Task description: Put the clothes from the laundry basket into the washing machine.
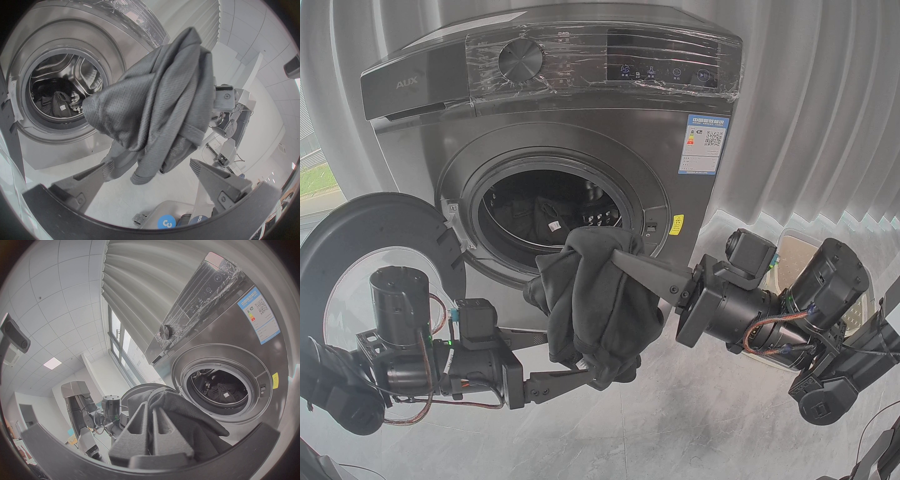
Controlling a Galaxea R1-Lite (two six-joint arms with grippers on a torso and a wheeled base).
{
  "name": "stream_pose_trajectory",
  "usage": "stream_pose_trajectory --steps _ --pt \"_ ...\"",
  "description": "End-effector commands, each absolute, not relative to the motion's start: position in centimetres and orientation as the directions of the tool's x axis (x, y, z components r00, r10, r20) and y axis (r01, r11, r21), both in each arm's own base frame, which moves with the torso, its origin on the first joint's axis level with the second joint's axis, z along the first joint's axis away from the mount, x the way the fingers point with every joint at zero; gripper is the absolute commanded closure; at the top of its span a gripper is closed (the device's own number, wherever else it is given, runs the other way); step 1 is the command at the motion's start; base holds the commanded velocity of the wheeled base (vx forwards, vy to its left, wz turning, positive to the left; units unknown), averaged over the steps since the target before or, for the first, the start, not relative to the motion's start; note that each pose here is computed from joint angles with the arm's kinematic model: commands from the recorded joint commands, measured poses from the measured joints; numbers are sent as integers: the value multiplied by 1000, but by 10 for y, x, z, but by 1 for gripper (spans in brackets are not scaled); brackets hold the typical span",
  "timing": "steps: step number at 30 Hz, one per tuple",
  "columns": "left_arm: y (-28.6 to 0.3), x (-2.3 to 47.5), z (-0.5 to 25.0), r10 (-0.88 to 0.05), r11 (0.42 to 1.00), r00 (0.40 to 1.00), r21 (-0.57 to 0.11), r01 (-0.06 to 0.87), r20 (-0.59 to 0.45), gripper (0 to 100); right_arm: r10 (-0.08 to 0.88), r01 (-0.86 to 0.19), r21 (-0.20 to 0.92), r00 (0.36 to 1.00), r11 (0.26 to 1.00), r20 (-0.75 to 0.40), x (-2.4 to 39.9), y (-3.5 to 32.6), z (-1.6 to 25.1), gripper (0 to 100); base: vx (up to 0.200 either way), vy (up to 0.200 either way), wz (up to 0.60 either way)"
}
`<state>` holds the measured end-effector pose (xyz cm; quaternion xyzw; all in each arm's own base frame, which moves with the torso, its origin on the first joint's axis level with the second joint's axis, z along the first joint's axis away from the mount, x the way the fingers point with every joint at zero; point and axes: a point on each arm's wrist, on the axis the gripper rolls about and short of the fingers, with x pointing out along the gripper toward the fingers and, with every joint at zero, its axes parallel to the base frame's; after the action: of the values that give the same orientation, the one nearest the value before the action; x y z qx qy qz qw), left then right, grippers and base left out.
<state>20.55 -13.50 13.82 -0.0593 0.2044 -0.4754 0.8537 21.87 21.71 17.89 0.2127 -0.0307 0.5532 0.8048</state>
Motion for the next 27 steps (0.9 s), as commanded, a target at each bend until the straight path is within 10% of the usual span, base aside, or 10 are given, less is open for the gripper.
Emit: stream_pose_trajectory --steps 1,24,25,27 --pt "-141 215 116 -827 549 450 -316 774 -337 100 878 -904 309 385 297 284 218 217 179 100 0 0 0" --pt "-140 182 143 -892 444 452 -244 862 -27 100 834 -848 336 498 410 238 228 187 169 100 0 0 0" --pt "-139 181 143 -892 444 452 -241 863 -23 100 834 -846 339 500 412 233 228 186 168 0 0 0 0" --pt "-136 175 145 -893 437 450 -231 869 3 100 841 -844 346 497 410 216 223 185 164 0 0 0 0"
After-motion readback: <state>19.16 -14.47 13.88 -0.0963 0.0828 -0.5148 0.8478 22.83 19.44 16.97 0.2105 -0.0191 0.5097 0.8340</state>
